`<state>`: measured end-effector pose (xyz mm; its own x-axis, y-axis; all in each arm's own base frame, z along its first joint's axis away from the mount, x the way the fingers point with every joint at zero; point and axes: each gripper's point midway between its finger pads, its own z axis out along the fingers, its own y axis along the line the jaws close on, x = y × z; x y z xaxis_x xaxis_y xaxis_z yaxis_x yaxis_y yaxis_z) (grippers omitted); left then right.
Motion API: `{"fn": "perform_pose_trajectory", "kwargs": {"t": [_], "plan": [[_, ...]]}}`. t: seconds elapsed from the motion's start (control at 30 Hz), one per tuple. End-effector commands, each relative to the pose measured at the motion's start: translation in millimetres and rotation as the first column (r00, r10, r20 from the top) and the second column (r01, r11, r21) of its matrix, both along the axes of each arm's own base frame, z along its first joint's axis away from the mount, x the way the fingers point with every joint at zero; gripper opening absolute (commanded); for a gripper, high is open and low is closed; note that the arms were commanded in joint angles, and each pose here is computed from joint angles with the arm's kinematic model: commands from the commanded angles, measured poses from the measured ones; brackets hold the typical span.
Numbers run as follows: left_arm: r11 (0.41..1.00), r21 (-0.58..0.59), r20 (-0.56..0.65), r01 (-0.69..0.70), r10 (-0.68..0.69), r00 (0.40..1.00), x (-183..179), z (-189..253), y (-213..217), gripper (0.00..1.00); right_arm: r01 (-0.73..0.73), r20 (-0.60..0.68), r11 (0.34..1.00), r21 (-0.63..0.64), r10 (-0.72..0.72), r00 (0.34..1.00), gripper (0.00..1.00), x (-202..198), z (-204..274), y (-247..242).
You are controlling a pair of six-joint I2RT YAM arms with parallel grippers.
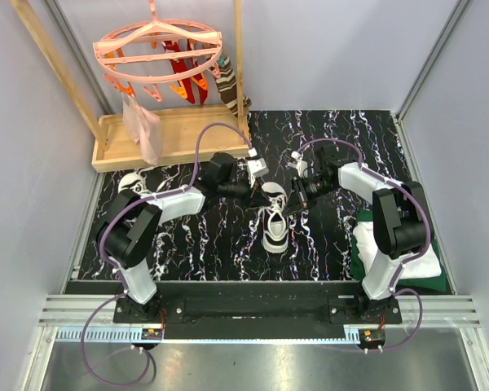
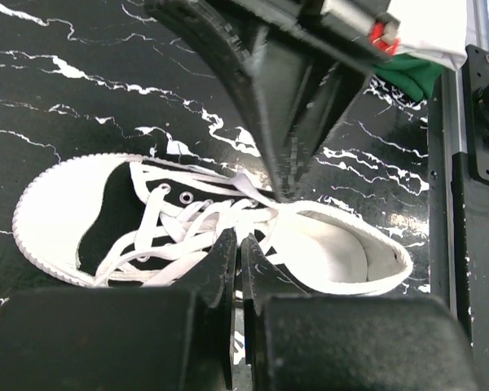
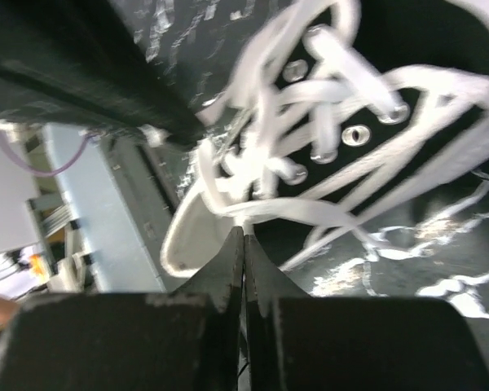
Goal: Tie the shoes
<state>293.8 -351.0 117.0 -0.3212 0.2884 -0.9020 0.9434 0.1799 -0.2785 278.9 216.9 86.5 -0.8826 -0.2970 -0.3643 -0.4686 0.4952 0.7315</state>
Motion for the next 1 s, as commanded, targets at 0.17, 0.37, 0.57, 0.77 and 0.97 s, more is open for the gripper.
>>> {"fn": "perform_pose_trajectory", "kwargs": {"t": [0.17, 0.37, 0.57, 0.77, 0.97], "plan": [[1.0, 0.03, 0.044, 0.008, -0.01, 0.999, 10.8, 0.7, -0.8, 0.02, 0.005, 0.042, 0.998, 0.06, -0.008, 0.999, 0.26, 10.3, 48.7, 7.3], [0.999, 0.033, 0.053, 0.009, -0.011, 0.999, 11.4, -0.1, -0.4, 0.02, 0.144, 0.078, 0.989, 0.036, -0.146, 0.986, 0.38, 44.5, 54.9, 11.3], [0.999, 0.02, 0.075, 0.029, -0.03, 0.997, 10.8, 3.9, -2.5, 0.03, 0.099, 0.116, 0.992, 0.078, -0.108, 0.987, 0.39, 42.1, 61.0, 22.3], [0.999, 0.017, 0.078, 0.031, -0.033, 0.996, 11.1, 4.7, -3.2, 0.04, 0.065, 0.103, 0.994, 0.088, -0.074, 0.992, 0.39, 36.7, 60.5, 36.7], [0.999, 0.013, 0.084, 0.032, -0.033, 0.996, 11.9, 5.6, -3.7, 0.04, 0.055, 0.096, 0.996, 0.075, -0.062, 0.993, 0.38, 32.9, 55.9, 46.7]]}}
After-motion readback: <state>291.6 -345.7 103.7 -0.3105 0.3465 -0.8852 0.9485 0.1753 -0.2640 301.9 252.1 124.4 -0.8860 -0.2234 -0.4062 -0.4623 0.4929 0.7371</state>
